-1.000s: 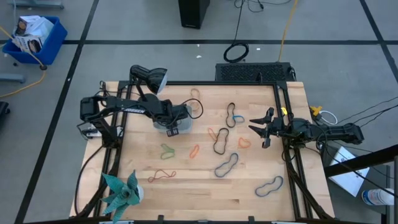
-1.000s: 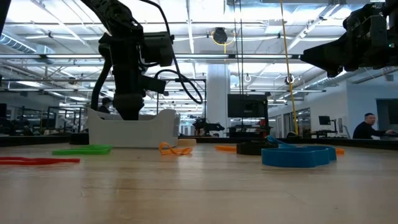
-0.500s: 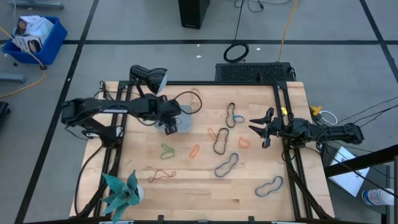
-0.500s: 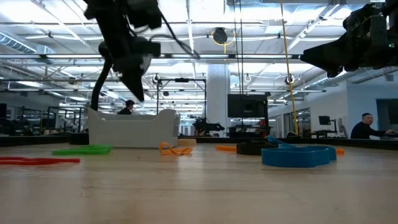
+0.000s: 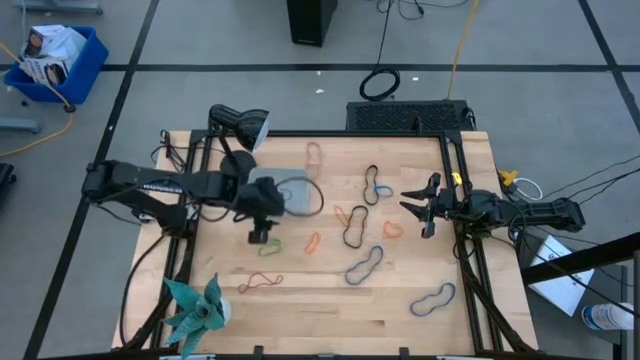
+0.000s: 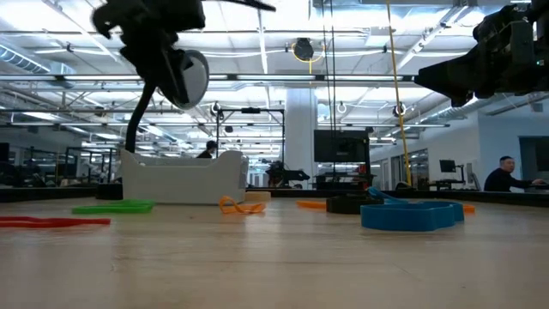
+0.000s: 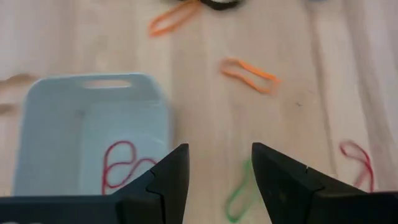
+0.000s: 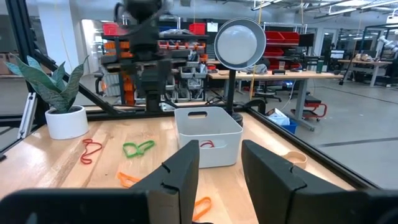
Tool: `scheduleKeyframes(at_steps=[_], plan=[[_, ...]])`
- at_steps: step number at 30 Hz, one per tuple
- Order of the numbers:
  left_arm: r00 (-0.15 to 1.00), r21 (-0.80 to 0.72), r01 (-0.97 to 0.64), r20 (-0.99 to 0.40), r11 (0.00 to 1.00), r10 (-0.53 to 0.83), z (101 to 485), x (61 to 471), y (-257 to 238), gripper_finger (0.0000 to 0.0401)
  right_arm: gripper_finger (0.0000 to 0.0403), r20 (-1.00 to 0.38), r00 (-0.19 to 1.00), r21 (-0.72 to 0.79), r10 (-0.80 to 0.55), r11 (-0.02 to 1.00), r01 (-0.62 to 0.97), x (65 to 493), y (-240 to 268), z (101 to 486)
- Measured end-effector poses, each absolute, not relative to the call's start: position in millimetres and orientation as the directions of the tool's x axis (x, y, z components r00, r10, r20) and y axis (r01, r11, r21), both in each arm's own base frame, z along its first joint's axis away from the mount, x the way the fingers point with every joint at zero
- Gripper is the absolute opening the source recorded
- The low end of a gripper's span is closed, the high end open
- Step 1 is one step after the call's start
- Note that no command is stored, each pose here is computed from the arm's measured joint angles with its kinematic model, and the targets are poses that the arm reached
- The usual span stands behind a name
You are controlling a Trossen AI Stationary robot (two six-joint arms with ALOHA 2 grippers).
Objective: Pick and place rubber bands into bin
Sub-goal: Put the top green rubber band into the gray bin
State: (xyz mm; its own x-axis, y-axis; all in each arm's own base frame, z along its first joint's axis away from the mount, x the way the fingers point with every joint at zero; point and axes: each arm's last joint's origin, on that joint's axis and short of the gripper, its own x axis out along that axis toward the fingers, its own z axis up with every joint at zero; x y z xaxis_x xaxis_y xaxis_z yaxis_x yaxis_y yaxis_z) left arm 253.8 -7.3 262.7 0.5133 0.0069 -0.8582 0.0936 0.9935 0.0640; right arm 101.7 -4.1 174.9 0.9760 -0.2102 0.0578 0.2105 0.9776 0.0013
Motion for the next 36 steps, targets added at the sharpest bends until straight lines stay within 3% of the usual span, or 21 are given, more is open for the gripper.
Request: scheduleKeyframes(at_steps=[7, 18, 27, 36], plan=[[0.422, 0.099, 0.143, -0.906, 0.985, 0.030, 249.8, 251.4, -27.0, 0.0182, 0.0116, 0.058, 0.976, 0.002, -0.210, 0.978, 0.211, 101.7, -4.1, 174.9], [0.276, 0.088, 0.122, -0.960, 0.989, 0.051, 197.5, 238.1, -27.2, 0.0182, 0.0116, 0.066, 0.975, 0.004, -0.210, 0.978, 0.211, 101.7, -4.1, 175.7], [0.332, 0.077, 0.116, -0.943, 0.990, 0.035, 169.6, 234.5, -27.2, 0.0182, 0.0116, 0.070, 0.975, 0.005, -0.210, 0.978, 0.211, 101.7, -4.1, 176.1], [0.318, 0.059, 0.121, -0.948, 0.991, 0.018, 144.8, 220.7, -26.1, 0.0182, 0.0116, 0.070, 0.975, 0.005, -0.210, 0.978, 0.210, 101.7, -4.1, 176.1]])
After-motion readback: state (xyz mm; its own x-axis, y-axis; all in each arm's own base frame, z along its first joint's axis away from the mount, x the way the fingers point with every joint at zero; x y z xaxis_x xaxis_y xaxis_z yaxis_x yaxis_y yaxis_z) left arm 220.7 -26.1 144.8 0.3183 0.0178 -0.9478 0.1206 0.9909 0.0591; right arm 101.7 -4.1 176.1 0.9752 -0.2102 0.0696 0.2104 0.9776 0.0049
